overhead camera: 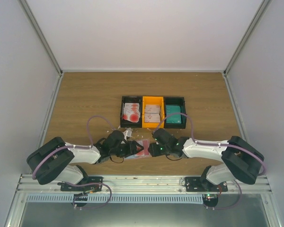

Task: Put the credit cards into the card holder
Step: Insert the credit card into the card holder.

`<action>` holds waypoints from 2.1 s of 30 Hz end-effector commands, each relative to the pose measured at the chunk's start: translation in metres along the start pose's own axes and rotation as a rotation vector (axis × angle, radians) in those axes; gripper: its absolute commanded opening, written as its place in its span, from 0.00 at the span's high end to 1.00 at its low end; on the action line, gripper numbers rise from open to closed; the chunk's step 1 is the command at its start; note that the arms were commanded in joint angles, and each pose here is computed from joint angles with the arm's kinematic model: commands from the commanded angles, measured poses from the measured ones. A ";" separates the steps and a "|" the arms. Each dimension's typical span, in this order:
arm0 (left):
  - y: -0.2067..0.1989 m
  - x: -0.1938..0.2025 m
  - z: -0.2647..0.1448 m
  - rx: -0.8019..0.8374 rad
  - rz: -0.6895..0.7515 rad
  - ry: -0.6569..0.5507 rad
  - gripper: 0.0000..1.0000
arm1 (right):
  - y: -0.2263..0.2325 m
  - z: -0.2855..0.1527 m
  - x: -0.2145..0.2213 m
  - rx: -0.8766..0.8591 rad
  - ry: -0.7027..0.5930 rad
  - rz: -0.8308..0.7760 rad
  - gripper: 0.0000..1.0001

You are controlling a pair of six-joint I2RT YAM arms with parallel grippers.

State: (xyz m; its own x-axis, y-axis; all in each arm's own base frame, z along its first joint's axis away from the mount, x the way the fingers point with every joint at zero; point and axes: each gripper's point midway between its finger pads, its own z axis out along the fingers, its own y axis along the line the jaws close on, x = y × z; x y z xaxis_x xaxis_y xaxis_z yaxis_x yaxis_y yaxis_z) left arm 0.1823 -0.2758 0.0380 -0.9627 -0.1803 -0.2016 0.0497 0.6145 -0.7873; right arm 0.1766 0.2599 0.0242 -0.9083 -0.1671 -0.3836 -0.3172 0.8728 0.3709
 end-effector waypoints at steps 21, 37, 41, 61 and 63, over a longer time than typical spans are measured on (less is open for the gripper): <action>0.037 0.015 -0.008 -0.151 0.095 0.051 0.53 | -0.024 0.017 0.010 0.164 0.072 -0.107 0.64; 0.045 0.015 -0.025 -0.243 0.021 0.053 0.39 | -0.016 0.018 0.010 0.122 0.065 -0.109 0.64; 0.043 0.015 -0.026 -0.235 0.040 0.061 0.37 | -0.004 0.018 0.010 0.048 0.057 -0.120 0.64; 0.035 0.018 -0.046 -0.323 0.126 0.141 0.09 | 0.007 0.006 0.003 -0.020 0.004 -0.088 0.60; 0.028 0.018 -0.046 -0.315 0.148 0.167 0.04 | 0.008 0.005 0.003 -0.031 -0.003 -0.086 0.58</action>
State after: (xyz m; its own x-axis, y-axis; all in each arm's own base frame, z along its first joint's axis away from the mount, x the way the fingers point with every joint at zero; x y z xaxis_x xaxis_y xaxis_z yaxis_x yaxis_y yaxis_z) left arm 0.1626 -0.2398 0.0450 -0.9754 -0.0139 -0.2202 0.1248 0.7882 -0.6026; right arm 0.1790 0.2729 0.0234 -0.8697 -0.2478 -0.4268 -0.4107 0.8431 0.3473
